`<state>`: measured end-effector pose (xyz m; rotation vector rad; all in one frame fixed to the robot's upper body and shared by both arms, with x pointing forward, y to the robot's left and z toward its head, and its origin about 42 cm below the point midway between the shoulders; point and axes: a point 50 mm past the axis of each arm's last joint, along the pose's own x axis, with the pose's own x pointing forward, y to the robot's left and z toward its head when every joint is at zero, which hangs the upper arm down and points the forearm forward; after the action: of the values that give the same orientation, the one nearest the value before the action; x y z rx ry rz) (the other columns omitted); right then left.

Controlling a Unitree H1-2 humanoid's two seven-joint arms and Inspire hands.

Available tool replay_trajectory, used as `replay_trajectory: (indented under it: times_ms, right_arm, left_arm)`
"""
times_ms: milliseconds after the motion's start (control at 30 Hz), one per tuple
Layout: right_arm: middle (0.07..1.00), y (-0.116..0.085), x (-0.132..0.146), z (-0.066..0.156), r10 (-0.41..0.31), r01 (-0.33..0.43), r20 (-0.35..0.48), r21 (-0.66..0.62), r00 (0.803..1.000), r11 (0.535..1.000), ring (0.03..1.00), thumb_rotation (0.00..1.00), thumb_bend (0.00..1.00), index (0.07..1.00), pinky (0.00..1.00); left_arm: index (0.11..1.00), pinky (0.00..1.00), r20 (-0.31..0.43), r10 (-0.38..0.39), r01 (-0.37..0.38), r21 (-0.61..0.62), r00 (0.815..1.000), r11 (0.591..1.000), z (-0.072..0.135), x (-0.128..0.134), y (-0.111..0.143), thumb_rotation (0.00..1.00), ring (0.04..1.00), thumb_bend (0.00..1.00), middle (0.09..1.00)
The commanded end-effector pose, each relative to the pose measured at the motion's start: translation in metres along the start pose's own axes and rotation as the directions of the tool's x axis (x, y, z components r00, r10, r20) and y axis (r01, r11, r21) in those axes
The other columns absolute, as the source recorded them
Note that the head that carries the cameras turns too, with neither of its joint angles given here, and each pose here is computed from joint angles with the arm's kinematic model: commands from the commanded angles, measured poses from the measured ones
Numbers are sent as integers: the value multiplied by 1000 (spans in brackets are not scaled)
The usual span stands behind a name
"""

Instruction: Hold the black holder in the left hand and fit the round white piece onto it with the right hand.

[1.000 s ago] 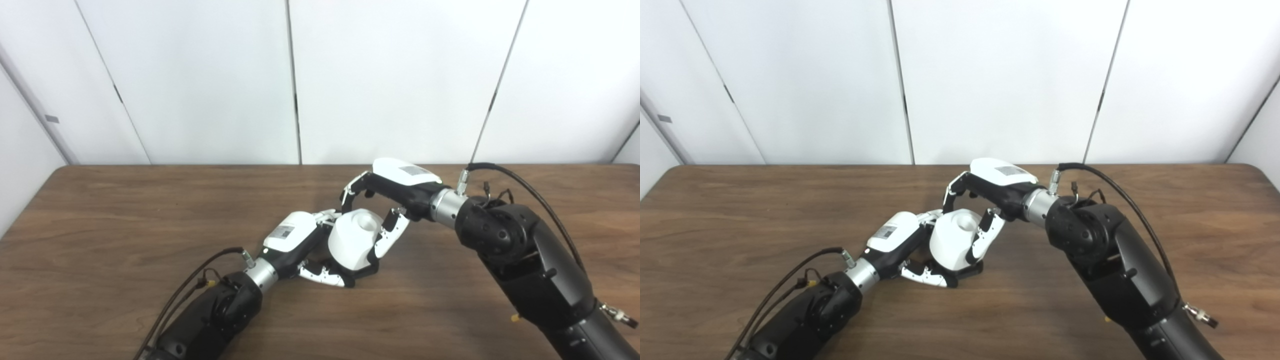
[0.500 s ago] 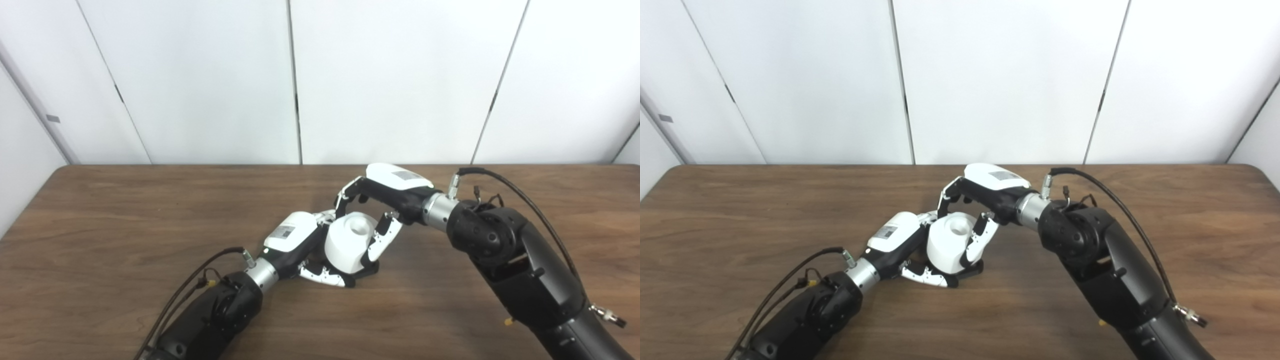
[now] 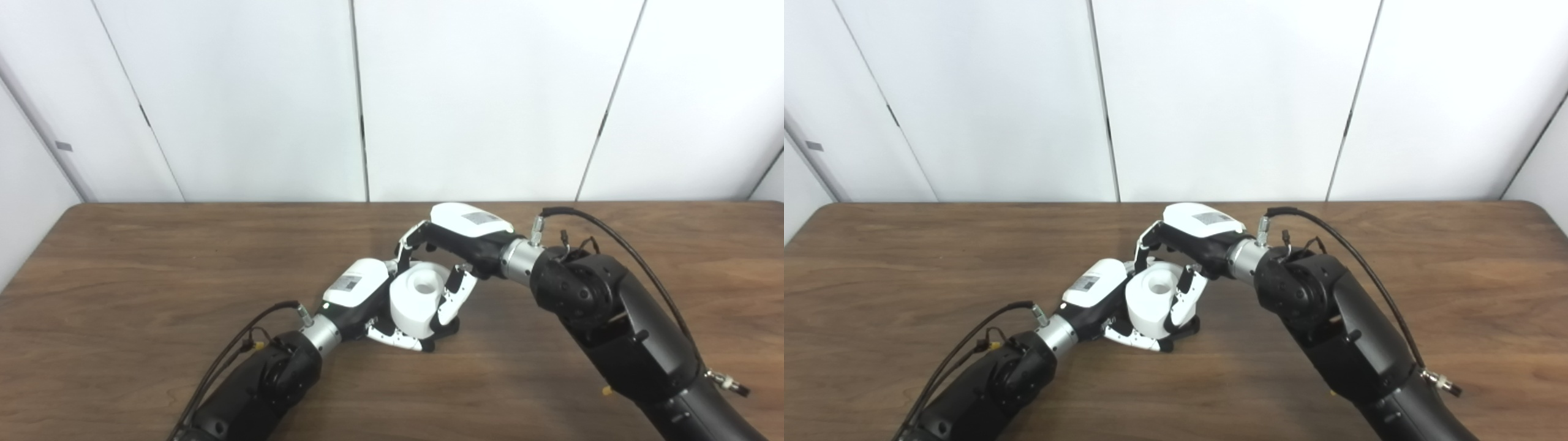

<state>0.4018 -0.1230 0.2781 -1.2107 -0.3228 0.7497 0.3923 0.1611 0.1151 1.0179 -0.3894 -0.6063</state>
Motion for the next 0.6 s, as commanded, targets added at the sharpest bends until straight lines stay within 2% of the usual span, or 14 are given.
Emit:
replay_trajectory:
  times_ms: [0, 300, 567]
  right_arm:
    - [779, -3, 4, 8, 6, -5, 22, -35, 1000, 999, 791, 131, 522, 481, 705]
    - [777, -3, 0, 3, 12, -11, 19, -40, 1000, 999, 790, 130, 522, 481, 714]
    - [774, -11, -9, -2, 1, 0, 5, -33, 1000, 999, 793, 129, 523, 480, 718]
  left_arm:
    - [489, 848, -68, -173, 172, -12, 983, 985, -7, -14, -34, 78, 919, 520, 879]
    - [486, 835, -65, -171, 172, -2, 983, 985, -8, -17, -32, 78, 910, 521, 873]
    - [483, 821, -75, -173, 173, -1, 982, 985, -11, -20, -29, 76, 911, 522, 876]
